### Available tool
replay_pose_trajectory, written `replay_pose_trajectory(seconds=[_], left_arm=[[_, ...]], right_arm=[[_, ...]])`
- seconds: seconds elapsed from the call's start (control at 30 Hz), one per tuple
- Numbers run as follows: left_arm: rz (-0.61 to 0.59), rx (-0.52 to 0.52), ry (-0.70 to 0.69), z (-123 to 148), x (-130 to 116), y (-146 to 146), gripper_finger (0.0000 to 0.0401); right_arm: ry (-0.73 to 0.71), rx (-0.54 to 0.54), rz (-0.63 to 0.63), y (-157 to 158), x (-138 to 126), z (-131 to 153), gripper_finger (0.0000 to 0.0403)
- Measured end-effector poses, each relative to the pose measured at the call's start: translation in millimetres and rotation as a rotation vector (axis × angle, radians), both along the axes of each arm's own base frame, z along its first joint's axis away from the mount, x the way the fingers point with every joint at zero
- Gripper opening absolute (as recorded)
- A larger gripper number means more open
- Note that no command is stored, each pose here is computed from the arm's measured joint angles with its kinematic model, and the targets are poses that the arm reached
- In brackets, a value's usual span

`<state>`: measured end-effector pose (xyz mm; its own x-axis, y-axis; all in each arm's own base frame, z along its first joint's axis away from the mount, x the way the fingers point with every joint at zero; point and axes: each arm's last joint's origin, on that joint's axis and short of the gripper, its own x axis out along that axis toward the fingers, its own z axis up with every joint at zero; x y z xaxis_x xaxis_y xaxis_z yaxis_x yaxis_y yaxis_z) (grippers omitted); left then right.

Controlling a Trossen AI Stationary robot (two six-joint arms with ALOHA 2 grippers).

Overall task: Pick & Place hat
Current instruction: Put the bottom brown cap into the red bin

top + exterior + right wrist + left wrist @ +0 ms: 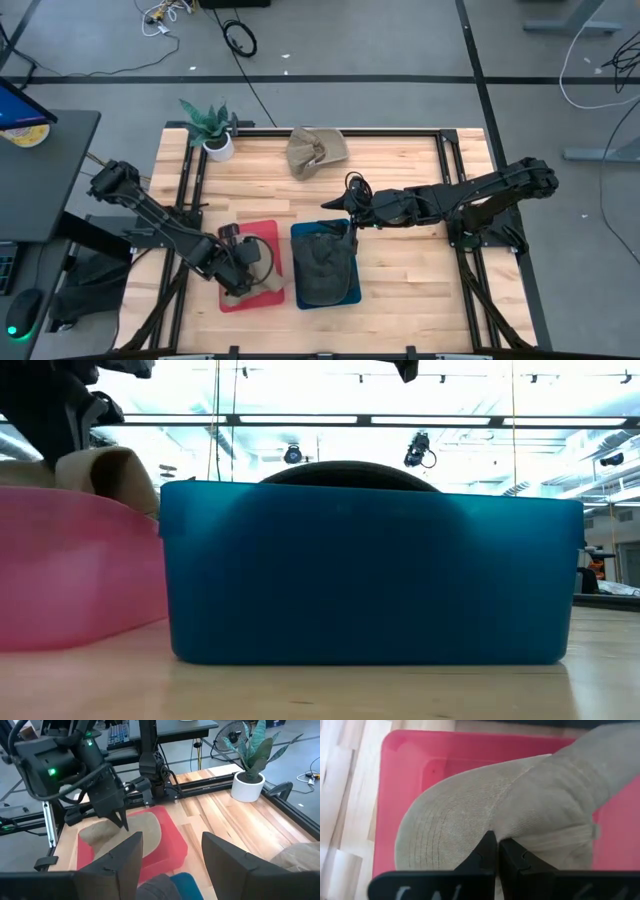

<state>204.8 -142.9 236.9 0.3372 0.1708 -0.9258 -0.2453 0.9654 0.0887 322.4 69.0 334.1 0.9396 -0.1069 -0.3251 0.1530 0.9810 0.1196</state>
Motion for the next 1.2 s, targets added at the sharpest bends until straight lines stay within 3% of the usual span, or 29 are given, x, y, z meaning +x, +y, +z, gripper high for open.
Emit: replay_pose_trajectory(seconds=[0.17,0.43,0.57,0.77,1.0,1.2], left_arm=[[-0.032,0.038,0.056,-13.6,10.2,0.0,0.0002],[-0.098,-0.039,0.139,-38.1,35.7,2.0,0.0004],[-0.134,-0.029,0.189,-53.1,47.7,7.8,0.0014],[-0.086,0.012,0.269,-66.9,57.1,25.2,0.0022],[-0.059,0.017,0.252,-67.6,60.4,29.5,0.0023],[-0.037,0.02,0.236,-68.0,60.5,28.0,0.0052]], right_arm=[[0.001,0.003,-0.001,0.0,0.1,-0.2,0.0206],[0.001,0.003,-0.001,0.0,0.1,-0.3,0.0206],[0.007,0.001,-0.001,0.0,0.0,-0.8,0.0206],[0.008,0.001,-0.001,0.0,0.0,-1.0,0.0206],[0.016,-0.002,0.0,-0.1,-0.3,-1.7,0.0206],[0.017,-0.001,-0.001,-0.2,-0.3,-1.8,0.0206]])
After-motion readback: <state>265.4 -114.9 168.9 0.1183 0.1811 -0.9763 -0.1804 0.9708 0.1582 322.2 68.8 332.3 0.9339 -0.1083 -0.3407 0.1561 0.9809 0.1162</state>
